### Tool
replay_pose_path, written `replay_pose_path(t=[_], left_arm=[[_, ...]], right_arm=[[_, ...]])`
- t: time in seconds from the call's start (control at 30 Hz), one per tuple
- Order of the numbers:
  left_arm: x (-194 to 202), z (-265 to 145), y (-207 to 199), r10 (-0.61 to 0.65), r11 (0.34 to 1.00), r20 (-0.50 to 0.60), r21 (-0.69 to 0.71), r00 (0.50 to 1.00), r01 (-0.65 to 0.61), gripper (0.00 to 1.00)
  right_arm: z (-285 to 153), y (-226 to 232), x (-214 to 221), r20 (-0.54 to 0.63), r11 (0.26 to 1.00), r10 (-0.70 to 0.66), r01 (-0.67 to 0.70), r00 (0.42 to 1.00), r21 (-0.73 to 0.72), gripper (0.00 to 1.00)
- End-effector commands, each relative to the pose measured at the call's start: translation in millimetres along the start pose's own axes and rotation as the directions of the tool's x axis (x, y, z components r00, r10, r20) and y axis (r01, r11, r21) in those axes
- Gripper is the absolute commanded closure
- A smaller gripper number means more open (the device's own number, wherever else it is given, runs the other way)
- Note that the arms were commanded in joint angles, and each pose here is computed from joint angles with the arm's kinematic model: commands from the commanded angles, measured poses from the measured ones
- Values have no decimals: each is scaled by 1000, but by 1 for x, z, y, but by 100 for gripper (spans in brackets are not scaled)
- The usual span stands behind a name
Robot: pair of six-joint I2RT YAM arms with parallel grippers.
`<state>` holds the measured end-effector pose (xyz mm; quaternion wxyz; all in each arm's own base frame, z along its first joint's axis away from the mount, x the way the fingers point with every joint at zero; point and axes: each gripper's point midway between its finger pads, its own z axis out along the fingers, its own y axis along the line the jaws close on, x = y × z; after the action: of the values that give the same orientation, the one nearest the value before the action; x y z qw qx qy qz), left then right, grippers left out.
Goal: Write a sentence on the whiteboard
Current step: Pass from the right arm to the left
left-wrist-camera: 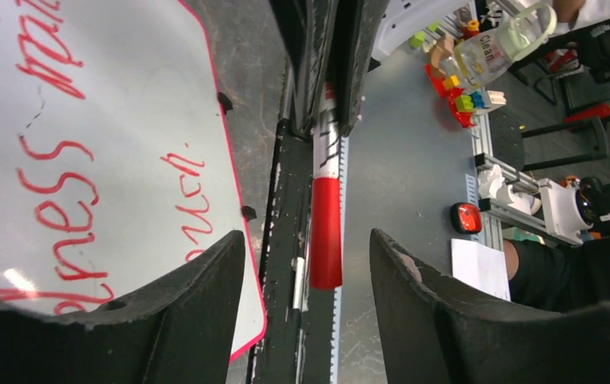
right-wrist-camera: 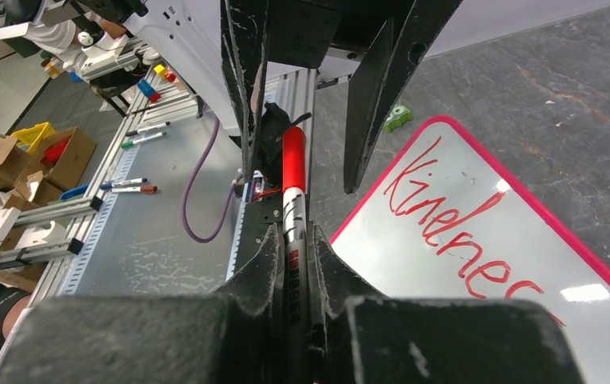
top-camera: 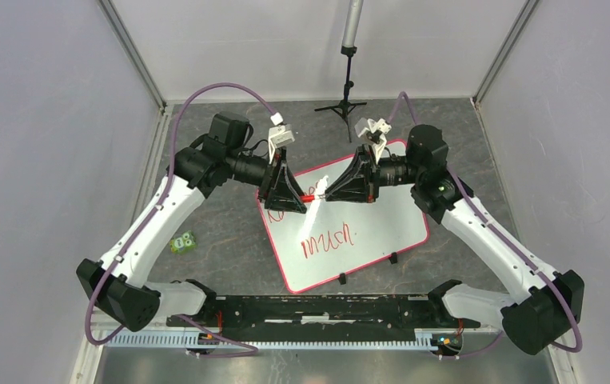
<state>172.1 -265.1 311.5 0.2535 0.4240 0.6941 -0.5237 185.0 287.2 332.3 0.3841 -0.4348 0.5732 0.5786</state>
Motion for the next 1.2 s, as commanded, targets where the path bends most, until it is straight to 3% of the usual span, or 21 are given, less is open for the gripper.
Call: replay_pose_path(t=[0.0, 0.17, 0.33, 0.6, 0.9, 1.17], left_arm=[[-9, 5, -22, 26, 995, 15, 101, 1000, -27, 39], [1, 11, -15, 18, 995, -11, 95, 1000, -17, 74], [-2, 11, -22, 55, 992, -8, 115, 998, -53, 96], [4, 23, -23, 67, 992, -41, 111, 997, -62, 97], [-21, 30, -26, 88, 988, 1, 130, 996, -87, 98], [-19, 18, -16, 79, 994, 21, 78, 997, -80, 98]], right_arm=[[2, 10, -12, 7, 997, -69, 69, 998, -24, 100], [3, 11, -16, 5, 996, -80, 80, 997, -26, 100], [6, 10, -9, -17, 997, -64, 64, 998, -31, 100], [19, 16, -2, -42, 997, -56, 53, 998, -58, 100], [30, 27, -8, -43, 993, -77, 72, 996, -94, 100], [24, 24, -13, -43, 992, -105, 102, 994, -75, 98]])
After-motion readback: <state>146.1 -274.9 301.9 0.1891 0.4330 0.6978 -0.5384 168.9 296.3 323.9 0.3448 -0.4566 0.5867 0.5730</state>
